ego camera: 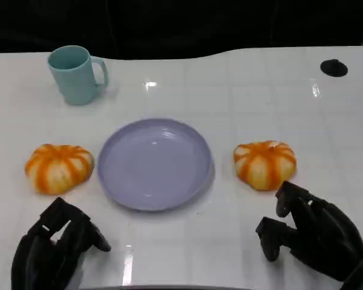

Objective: Grasp the bread from the table and place it into the plate.

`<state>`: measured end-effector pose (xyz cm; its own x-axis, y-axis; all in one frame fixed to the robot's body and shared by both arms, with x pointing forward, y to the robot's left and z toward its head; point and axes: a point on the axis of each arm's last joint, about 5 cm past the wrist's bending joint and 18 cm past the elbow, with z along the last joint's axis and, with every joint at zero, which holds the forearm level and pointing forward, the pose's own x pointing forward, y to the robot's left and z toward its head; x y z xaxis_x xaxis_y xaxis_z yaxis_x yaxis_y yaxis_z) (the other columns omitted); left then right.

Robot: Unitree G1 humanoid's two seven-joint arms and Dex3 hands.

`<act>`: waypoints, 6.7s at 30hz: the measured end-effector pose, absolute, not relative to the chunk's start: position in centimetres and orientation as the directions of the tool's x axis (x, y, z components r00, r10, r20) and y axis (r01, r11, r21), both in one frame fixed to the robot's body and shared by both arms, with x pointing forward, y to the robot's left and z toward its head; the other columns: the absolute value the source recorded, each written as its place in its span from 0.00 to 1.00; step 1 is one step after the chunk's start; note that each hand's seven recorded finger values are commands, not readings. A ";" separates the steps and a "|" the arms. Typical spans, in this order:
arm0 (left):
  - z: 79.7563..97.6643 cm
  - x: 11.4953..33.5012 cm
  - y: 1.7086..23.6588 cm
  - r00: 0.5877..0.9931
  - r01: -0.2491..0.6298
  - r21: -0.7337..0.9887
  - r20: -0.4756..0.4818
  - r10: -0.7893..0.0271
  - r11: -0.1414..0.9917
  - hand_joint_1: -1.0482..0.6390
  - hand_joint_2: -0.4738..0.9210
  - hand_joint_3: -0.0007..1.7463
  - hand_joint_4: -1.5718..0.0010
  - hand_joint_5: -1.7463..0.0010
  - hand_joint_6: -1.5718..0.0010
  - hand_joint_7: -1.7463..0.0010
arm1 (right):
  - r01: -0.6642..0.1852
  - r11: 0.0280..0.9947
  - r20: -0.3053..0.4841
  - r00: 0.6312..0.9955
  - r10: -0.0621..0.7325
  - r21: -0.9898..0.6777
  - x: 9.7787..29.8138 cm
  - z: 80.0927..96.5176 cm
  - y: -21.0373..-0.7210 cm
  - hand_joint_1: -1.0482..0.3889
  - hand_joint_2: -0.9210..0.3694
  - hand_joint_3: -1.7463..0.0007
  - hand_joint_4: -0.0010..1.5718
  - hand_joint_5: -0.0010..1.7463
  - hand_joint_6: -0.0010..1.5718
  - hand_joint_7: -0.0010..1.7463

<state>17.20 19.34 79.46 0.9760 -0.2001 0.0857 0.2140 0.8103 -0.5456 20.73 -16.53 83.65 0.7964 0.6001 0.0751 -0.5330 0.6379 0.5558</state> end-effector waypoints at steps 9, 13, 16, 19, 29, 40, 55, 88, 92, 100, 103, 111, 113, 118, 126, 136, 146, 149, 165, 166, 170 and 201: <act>79.5 17.2 19.2 0.975 0.217 -0.544 0.086 -0.203 0.811 0.28 1.00 0.15 0.60 0.00 0.67 0.14 | -0.576 0.751 0.193 0.817 0.544 0.322 21.2 85.5 -17.0 0.46 0.00 0.81 0.25 0.89 0.33 0.46; 79.5 17.3 19.1 0.975 0.218 -0.541 0.084 -0.207 0.812 0.26 1.00 0.14 0.60 0.00 0.68 0.12 | -0.595 0.784 0.195 0.802 0.564 0.178 21.7 86.7 -17.8 0.44 0.00 0.91 0.24 0.61 0.32 0.27; 79.5 17.3 19.0 0.975 0.217 -0.540 0.082 -0.206 0.813 0.27 1.00 0.15 0.59 0.00 0.68 0.12 | -0.580 0.814 0.205 0.799 0.566 0.013 21.9 87.9 -18.4 0.47 0.00 0.96 0.28 0.45 0.37 0.17; 79.5 17.3 19.0 0.975 0.220 -0.539 0.083 -0.208 0.813 0.26 1.00 0.15 0.59 0.00 0.68 0.12 | -0.529 0.839 0.241 0.804 0.544 -0.131 22.0 88.9 -18.6 0.47 0.00 0.98 0.31 0.34 0.40 0.10; 79.5 17.3 19.0 0.975 0.220 -0.540 0.083 -0.208 0.813 0.27 1.00 0.14 0.59 0.00 0.68 0.11 | -0.363 0.772 0.245 0.803 0.543 -0.522 22.6 91.1 -19.7 0.41 0.03 1.00 0.24 0.12 0.29 0.00; 79.5 17.3 18.9 0.974 0.221 -0.537 0.078 -0.213 0.814 0.26 1.00 0.14 0.59 0.00 0.69 0.10 | -0.185 0.476 0.161 0.787 0.596 -0.860 22.6 91.9 -20.1 0.40 0.10 1.00 0.10 0.02 0.14 0.00; 79.4 17.3 19.1 0.976 0.210 -0.543 0.071 -0.205 0.813 0.26 1.00 0.13 0.59 0.00 0.69 0.11 | -0.039 0.262 0.139 0.768 0.625 -0.964 23.8 91.6 -17.3 0.47 0.16 1.00 0.13 0.02 0.20 0.02; 79.4 17.3 19.0 0.977 0.207 -0.553 0.068 -0.204 0.807 0.26 1.00 0.14 0.58 0.00 0.66 0.12 | -0.032 -0.057 -0.057 0.841 0.539 -0.998 28.4 90.1 -14.4 0.39 0.14 1.00 0.16 0.01 0.19 0.00; 79.4 17.3 19.0 0.976 0.209 -0.550 0.073 -0.203 0.809 0.26 1.00 0.14 0.58 0.00 0.67 0.13 | -0.057 -0.072 -0.087 0.837 0.540 -0.996 28.9 89.8 -13.8 0.40 0.14 1.00 0.16 0.00 0.19 0.00; 79.4 17.3 19.0 0.977 0.207 -0.546 0.077 -0.198 0.812 0.26 1.00 0.14 0.58 0.00 0.66 0.13 | -0.124 -0.101 -0.159 0.834 0.528 -0.987 29.4 88.8 -12.2 0.40 0.13 1.00 0.17 0.01 0.18 0.00; 79.4 17.3 19.0 0.977 0.207 -0.544 0.079 -0.197 0.813 0.27 1.00 0.14 0.58 0.00 0.67 0.12 | -0.131 -0.118 -0.173 0.832 0.527 -0.984 29.7 88.6 -11.5 0.44 0.12 1.00 0.18 0.01 0.19 0.01; 79.4 17.2 19.1 0.978 0.207 -0.544 0.081 -0.194 0.813 0.26 1.00 0.13 0.58 0.00 0.67 0.12 | -0.156 -0.105 -0.188 0.835 0.517 -0.982 30.2 88.3 -10.3 0.47 0.09 0.99 0.25 0.02 0.26 0.02; 79.5 17.3 19.1 0.977 0.208 -0.542 0.085 -0.193 0.814 0.27 1.00 0.13 0.59 0.00 0.68 0.11 | -0.159 -0.094 -0.184 0.836 0.516 -0.983 30.3 88.2 -10.2 0.49 0.08 0.99 0.28 0.03 0.29 0.02; 79.6 17.2 19.2 0.977 0.211 -0.539 0.090 -0.194 0.815 0.27 1.00 0.13 0.59 0.00 0.68 0.11 | -0.153 -0.046 -0.154 0.836 0.527 -0.987 30.1 87.9 -10.4 0.56 0.09 1.00 0.42 0.04 0.41 0.03; 79.5 16.9 19.2 0.978 0.206 -0.544 0.083 -0.192 0.813 0.27 1.00 0.14 0.59 0.00 0.68 0.11 | -0.058 0.095 0.006 0.822 0.569 -0.994 29.8 87.4 -10.6 0.64 0.05 1.00 0.77 0.11 0.67 0.06; 79.5 16.7 19.2 0.978 0.205 -0.546 0.081 -0.192 0.812 0.28 1.00 0.14 0.59 0.00 0.67 0.11 | 0.078 0.226 0.201 0.781 0.591 -0.971 29.3 86.8 -11.1 0.62 0.01 0.88 0.43 1.00 0.41 0.86; 79.5 16.7 19.2 0.978 0.205 -0.547 0.082 -0.192 0.812 0.28 1.00 0.14 0.59 0.00 0.67 0.12 | 0.139 0.324 0.316 0.740 0.594 -0.936 29.0 86.5 -11.1 0.65 0.14 0.78 0.46 1.00 0.34 0.99; 79.5 16.7 19.2 0.978 0.205 -0.547 0.082 -0.191 0.812 0.28 1.00 0.14 0.59 0.00 0.67 0.13 | 0.133 0.368 0.339 0.739 0.582 -0.920 29.0 86.7 -11.0 0.67 0.25 0.64 0.49 1.00 0.36 1.00; 79.5 16.7 19.1 0.978 0.206 -0.549 0.082 -0.194 0.810 0.28 1.00 0.14 0.60 0.00 0.68 0.12 | 0.084 0.613 0.510 0.649 0.565 -0.785 30.2 90.6 -6.8 0.72 0.44 0.36 0.58 1.00 0.54 0.88; 79.5 16.7 19.1 0.978 0.207 -0.549 0.082 -0.195 0.810 0.28 1.00 0.14 0.60 0.00 0.68 0.12 | 0.075 0.615 0.510 0.642 0.573 -0.785 30.2 90.8 -6.4 0.73 0.45 0.35 0.58 1.00 0.55 0.87; 79.5 16.7 19.0 0.976 0.212 -0.548 0.082 -0.200 0.809 0.27 1.00 0.14 0.59 0.00 0.68 0.12 | 0.036 0.620 0.501 0.626 0.597 -0.784 30.4 92.0 -5.0 0.74 0.46 0.35 0.57 1.00 0.54 0.87; 79.5 16.8 18.9 0.978 0.203 -0.543 0.081 -0.191 0.814 0.29 1.00 0.14 0.61 0.00 0.67 0.15 | -0.184 0.273 0.137 0.534 0.834 -0.944 30.1 93.9 0.9 0.59 0.33 0.37 0.58 1.00 0.43 1.00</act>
